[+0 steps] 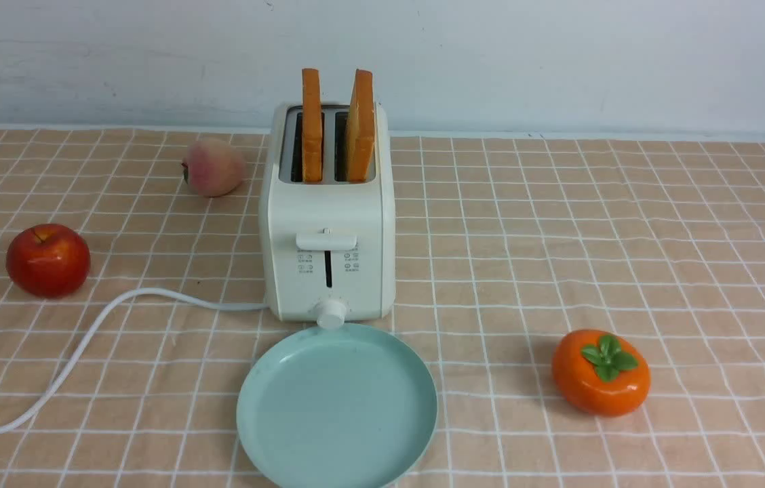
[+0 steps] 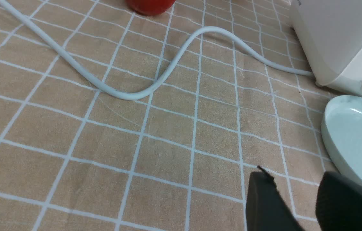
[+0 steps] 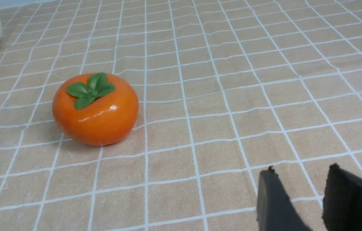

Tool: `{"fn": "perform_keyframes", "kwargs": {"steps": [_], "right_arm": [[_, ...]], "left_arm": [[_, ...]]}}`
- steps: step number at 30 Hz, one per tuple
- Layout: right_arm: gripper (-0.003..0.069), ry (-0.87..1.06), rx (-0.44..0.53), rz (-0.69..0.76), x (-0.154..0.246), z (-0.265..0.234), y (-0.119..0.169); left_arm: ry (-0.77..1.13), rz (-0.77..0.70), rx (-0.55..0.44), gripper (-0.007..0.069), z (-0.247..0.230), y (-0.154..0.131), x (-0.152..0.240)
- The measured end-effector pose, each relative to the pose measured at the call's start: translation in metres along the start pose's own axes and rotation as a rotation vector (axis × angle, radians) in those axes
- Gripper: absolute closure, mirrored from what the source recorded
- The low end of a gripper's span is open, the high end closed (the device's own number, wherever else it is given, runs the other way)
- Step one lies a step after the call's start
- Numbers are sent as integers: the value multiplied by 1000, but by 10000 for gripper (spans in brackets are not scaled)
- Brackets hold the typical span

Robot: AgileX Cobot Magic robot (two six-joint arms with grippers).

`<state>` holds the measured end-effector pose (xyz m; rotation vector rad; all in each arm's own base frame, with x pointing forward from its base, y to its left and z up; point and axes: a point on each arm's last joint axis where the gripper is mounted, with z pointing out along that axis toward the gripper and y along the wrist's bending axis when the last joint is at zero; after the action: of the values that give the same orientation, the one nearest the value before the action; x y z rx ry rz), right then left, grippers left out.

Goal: Take toasted bread from bread machine on light coffee tablecloth place on plate.
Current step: 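Reach for a toast slice standing in the toaster with the left gripper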

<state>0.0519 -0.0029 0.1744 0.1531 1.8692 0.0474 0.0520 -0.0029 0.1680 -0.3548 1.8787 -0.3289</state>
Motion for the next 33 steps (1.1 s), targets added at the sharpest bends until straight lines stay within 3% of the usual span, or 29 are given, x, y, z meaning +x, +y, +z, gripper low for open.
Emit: {"fn": "perform_keyframes", "kwargs": {"steps": [23,30,33], "right_arm": [[419,0,0,0,0,0,0],[419,-2,-5,14,0,0,0],[419,-38,-62,219,-2,1,5]], "left_arm": [[-33,27,2,387,0,0,-3],[-107,-209,96,387,-1,-8,-11],[-159,-320,150,387,-2,-11,-16]]}}
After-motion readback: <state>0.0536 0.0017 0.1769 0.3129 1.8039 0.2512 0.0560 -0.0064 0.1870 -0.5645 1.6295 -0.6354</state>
